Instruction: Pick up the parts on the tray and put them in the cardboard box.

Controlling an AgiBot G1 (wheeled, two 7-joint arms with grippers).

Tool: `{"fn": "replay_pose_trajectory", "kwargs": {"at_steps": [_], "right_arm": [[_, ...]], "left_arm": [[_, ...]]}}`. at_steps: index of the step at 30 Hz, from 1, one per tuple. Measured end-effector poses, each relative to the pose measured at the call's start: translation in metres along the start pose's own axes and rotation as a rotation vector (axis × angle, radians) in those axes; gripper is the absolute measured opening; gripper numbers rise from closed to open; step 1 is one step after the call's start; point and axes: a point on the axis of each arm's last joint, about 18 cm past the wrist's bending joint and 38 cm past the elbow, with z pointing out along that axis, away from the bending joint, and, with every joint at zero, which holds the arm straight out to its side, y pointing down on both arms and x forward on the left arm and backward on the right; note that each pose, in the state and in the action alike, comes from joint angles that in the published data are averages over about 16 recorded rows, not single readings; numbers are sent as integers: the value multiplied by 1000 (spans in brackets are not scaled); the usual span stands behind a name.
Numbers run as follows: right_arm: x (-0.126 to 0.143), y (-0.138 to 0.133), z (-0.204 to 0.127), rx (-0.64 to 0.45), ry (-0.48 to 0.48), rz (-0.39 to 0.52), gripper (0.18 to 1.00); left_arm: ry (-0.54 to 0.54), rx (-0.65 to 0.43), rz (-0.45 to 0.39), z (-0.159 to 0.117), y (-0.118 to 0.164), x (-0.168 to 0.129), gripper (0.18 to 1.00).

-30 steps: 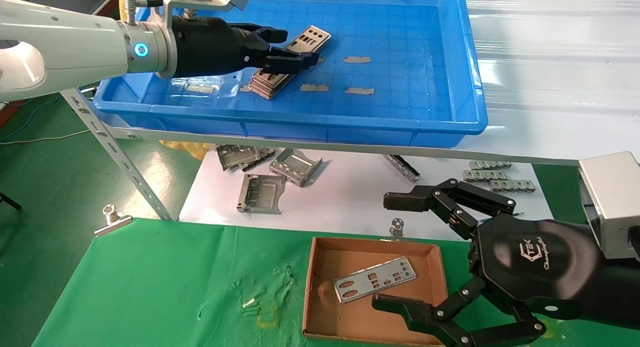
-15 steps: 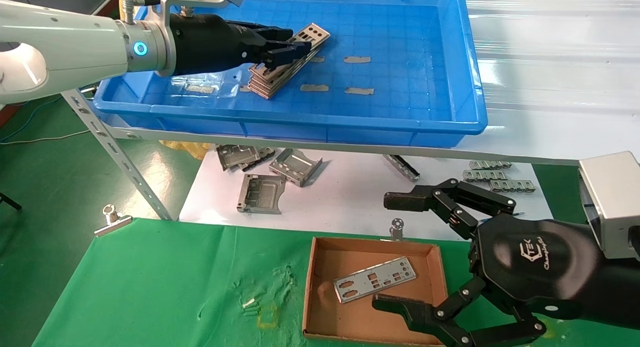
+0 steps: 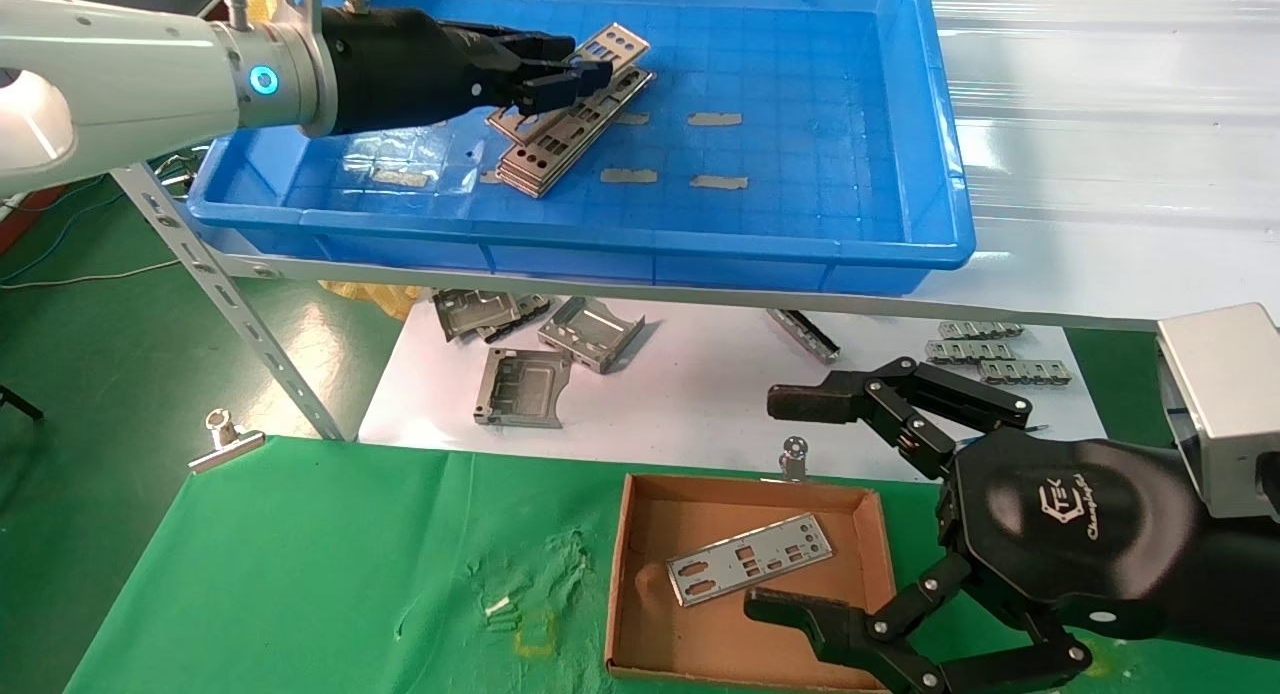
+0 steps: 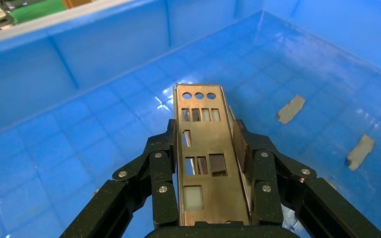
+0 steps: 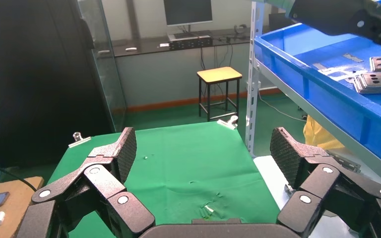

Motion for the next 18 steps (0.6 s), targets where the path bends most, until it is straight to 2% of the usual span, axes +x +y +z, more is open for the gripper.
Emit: {"fn": "replay_pose_trajectory", "kwargs": {"at_steps": [10,18], "right_arm": [[0,0,0,0,0,0,1000],[0,0,0,0,0,0,1000]], "left_arm": [[64,40,1,-15,-15,3,440],[249,82,29,-42,-21,24,440]]}}
